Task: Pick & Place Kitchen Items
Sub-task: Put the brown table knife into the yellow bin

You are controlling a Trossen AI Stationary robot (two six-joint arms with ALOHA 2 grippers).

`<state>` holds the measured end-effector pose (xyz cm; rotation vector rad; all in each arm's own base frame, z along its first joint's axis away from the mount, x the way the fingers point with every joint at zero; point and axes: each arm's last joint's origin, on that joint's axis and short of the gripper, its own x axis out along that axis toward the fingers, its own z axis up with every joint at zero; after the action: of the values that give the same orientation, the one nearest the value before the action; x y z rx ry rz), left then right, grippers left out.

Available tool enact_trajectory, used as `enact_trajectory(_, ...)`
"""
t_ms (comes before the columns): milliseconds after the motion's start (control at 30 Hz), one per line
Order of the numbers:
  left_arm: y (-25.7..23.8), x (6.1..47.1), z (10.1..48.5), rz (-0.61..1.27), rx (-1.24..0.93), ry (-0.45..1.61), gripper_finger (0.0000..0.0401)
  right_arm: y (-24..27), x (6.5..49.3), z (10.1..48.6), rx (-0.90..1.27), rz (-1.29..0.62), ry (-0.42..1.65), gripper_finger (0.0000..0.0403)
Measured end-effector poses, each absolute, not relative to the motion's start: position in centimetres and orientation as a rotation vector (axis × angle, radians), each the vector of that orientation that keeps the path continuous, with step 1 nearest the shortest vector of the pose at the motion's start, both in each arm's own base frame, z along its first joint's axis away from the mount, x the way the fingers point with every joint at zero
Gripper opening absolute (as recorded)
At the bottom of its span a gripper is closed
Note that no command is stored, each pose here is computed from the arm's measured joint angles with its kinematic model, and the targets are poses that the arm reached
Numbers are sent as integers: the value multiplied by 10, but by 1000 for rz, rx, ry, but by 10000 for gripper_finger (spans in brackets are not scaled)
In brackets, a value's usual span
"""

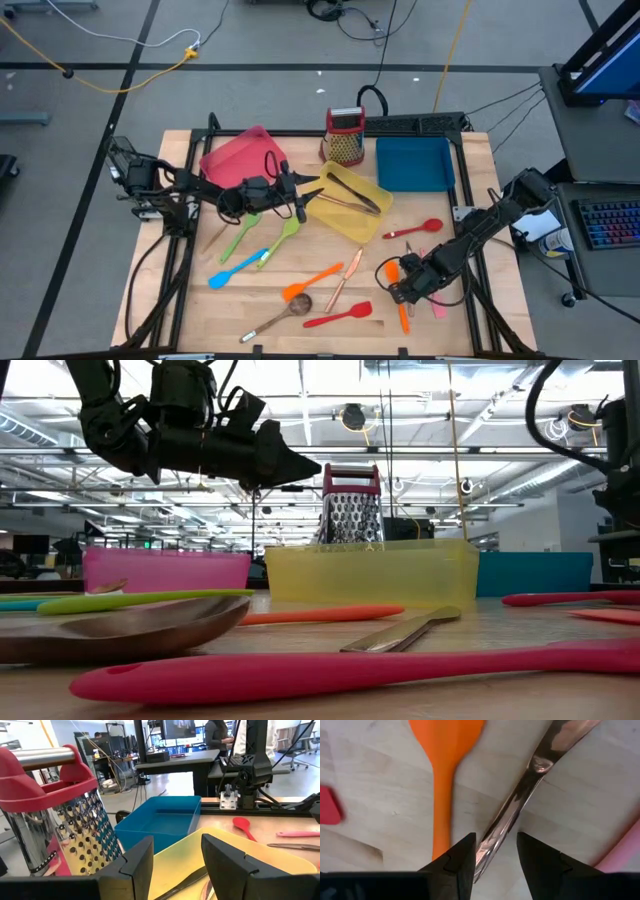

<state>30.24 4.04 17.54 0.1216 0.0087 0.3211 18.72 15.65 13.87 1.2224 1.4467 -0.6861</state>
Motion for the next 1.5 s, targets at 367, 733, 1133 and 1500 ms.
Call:
enact_trajectory(367, 40, 302, 173, 320, 126, 34, 172, 140, 182, 134, 1095, -855, 1413, 87)
enact_trajectory(733, 40, 302, 168, 316, 129, 83, 172, 124, 169, 133, 875, -1027, 1348, 15)
enact_trajectory(1133, 40, 302, 168, 317, 121, 82, 173, 117, 165, 134, 720, -1061, 1265, 27)
enact_trajectory(1500, 40, 302, 168, 318, 73, 74, 173, 117, 167, 134, 745, -1076, 1200, 85)
